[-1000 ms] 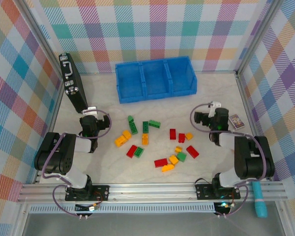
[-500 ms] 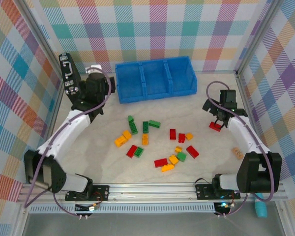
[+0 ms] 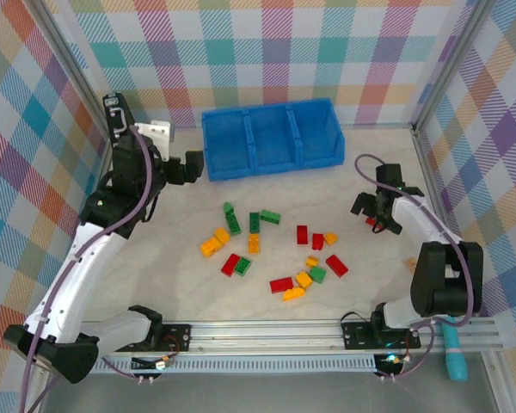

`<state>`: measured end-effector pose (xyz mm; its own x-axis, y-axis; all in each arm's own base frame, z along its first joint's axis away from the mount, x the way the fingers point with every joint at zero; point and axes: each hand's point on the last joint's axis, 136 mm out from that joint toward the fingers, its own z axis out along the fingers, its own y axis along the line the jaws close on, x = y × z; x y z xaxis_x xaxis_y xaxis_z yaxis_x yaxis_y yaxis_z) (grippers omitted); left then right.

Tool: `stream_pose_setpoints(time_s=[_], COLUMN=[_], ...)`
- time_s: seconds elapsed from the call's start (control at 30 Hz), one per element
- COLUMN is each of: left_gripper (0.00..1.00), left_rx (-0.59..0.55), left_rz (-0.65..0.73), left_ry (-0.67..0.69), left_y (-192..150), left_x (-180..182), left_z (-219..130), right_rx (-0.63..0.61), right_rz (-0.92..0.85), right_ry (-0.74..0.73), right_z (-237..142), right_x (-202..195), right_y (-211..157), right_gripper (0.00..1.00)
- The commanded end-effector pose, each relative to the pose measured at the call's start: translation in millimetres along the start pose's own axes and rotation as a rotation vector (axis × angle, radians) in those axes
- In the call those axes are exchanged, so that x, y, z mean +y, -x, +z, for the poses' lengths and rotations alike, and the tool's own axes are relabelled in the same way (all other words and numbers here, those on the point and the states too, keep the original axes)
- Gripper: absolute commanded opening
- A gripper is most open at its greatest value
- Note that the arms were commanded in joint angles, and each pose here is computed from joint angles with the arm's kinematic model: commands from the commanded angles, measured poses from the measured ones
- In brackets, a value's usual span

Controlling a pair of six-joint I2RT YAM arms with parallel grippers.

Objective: Sort the legos into containers by color
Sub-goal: Pick up the lego from the middle-right of the table.

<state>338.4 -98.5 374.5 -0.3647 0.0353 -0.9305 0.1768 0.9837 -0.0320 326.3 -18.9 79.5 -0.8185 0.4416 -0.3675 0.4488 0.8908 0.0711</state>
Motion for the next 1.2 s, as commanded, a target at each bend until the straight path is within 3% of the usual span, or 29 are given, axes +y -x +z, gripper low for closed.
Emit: stream_pose_setpoints(time_s=[0.0, 0.47, 0.83, 1.17], left_gripper=[1.0, 1.0, 1.0, 1.0], left_rx=[0.007, -0.004, 0.007, 0.032], left_rz=[0.019, 0.048, 0.046, 0.052], left_ry=[-0.055, -0.075, -0.068, -0.063], left_y=[-5.4, -3.1, -3.3, -8.3], left_x=[-8.0, -10.4, -9.3, -9.3], left_z=[-11.2, -18.3, -17.4, -9.9], right_rx=[0.044, 0.115, 0.178, 0.221], right_rz=[-0.043, -0.025, -0.027, -0.04], right_ry=[-0.01, 0.024, -0.007, -0.024], right_z=[11.2, 46.1, 62.5, 73.2], right_x=[-7.7, -18.7, -21.9, -25.3], right_y=[-1.0, 17.1, 11.9, 1.9], right_gripper=[0.99, 0.96, 0.63, 0.57])
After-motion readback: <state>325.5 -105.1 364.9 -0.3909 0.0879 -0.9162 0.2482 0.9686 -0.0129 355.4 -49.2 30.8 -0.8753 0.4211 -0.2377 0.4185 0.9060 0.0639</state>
